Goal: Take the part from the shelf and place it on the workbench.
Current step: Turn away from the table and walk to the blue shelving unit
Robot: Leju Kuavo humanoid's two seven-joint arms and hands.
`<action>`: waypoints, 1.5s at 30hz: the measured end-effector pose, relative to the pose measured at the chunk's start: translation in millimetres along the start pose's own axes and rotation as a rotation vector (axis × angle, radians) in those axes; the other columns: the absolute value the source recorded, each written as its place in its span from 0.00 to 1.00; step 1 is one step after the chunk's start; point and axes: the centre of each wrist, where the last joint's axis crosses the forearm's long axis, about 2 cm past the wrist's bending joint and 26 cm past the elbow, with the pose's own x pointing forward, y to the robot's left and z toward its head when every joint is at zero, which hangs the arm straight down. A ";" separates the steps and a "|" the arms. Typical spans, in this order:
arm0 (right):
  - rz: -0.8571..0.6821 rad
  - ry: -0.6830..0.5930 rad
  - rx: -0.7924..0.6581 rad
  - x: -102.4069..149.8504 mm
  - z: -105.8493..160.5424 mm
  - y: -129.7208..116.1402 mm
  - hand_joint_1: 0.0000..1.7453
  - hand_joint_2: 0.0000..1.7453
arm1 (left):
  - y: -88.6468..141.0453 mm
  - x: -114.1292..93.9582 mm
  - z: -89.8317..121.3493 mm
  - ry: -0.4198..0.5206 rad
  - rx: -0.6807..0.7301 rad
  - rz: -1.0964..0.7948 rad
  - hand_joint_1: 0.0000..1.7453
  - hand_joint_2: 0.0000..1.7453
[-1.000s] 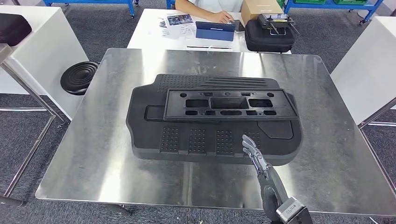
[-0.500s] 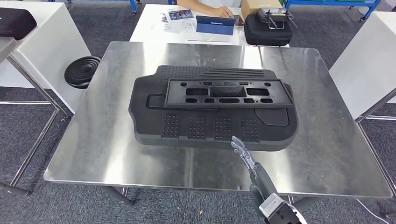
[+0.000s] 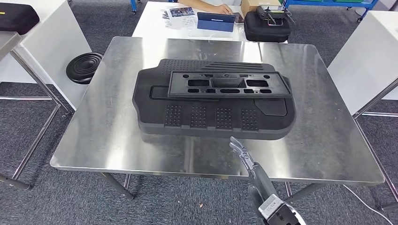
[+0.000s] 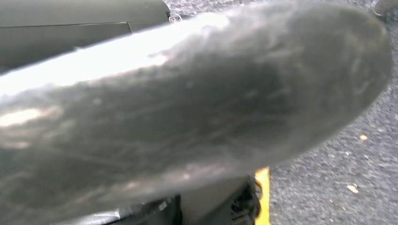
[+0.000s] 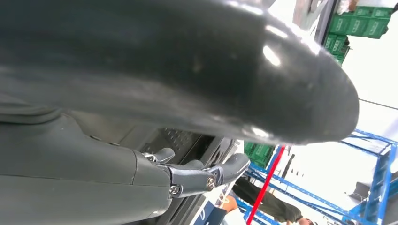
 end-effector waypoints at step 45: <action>-0.077 0.046 -0.062 -10.3 7.1 10.4 0.00 0.00 | -5.4 4.2 -0.2 -0.019 -0.002 0.022 0.00 0.00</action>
